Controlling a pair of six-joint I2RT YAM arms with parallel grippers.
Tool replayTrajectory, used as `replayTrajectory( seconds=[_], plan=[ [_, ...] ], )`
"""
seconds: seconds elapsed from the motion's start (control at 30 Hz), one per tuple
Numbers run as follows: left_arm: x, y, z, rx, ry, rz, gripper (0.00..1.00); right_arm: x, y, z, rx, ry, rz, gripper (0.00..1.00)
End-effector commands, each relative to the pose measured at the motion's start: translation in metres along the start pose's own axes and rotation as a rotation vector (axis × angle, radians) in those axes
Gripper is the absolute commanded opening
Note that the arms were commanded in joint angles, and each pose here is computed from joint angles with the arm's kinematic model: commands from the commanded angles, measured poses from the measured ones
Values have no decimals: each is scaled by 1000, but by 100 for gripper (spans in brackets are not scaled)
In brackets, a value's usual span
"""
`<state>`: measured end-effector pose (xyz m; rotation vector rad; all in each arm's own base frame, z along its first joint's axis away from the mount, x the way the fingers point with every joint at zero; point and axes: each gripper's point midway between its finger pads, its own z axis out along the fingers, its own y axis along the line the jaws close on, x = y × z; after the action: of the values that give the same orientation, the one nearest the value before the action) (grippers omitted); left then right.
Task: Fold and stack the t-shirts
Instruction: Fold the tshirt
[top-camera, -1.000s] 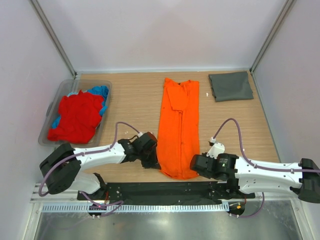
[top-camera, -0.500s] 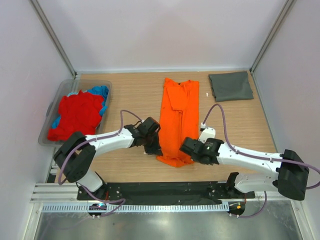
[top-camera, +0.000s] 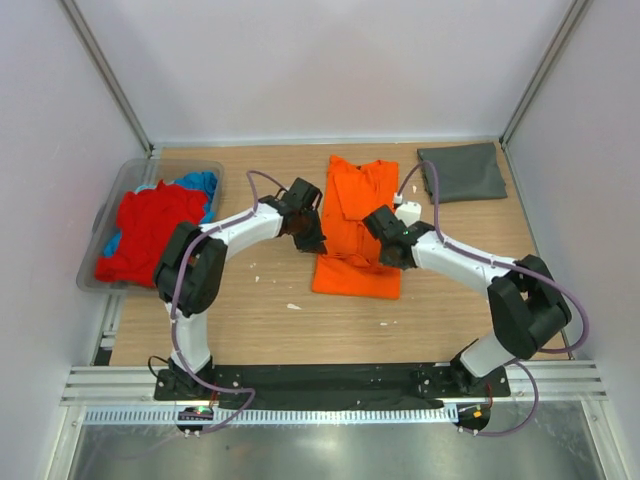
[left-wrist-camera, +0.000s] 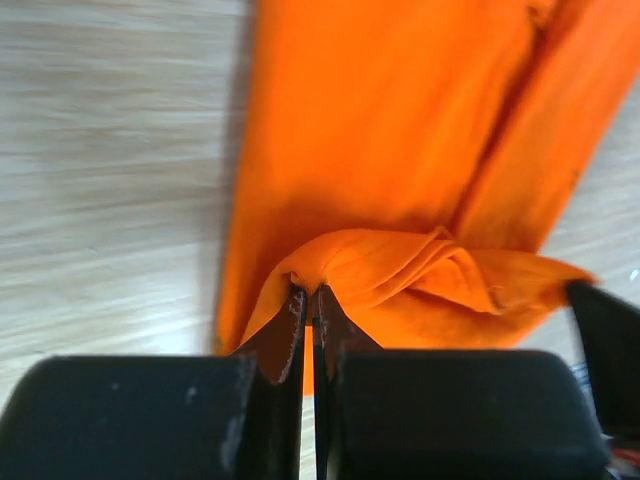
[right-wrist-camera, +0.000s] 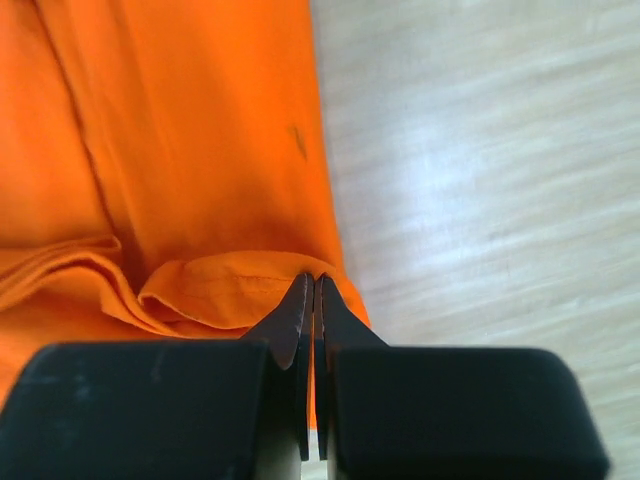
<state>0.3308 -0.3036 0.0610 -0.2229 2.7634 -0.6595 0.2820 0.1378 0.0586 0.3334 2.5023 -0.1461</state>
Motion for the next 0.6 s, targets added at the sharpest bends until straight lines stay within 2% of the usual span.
replayTrajectory(
  seconds=[0.0,0.3,0.57],
  plan=[
    [-18,10,-6,-26,-15,5,0,-61,29,-13,-87,-114,-13,1],
    [-57,-7,-11,65,-69,1,0,-90,22,-9,-66,-142,0,1],
    [-77,-22,1,126,-53,-16,0,-110,17,-2,-61,-157,26,1]
  ],
)
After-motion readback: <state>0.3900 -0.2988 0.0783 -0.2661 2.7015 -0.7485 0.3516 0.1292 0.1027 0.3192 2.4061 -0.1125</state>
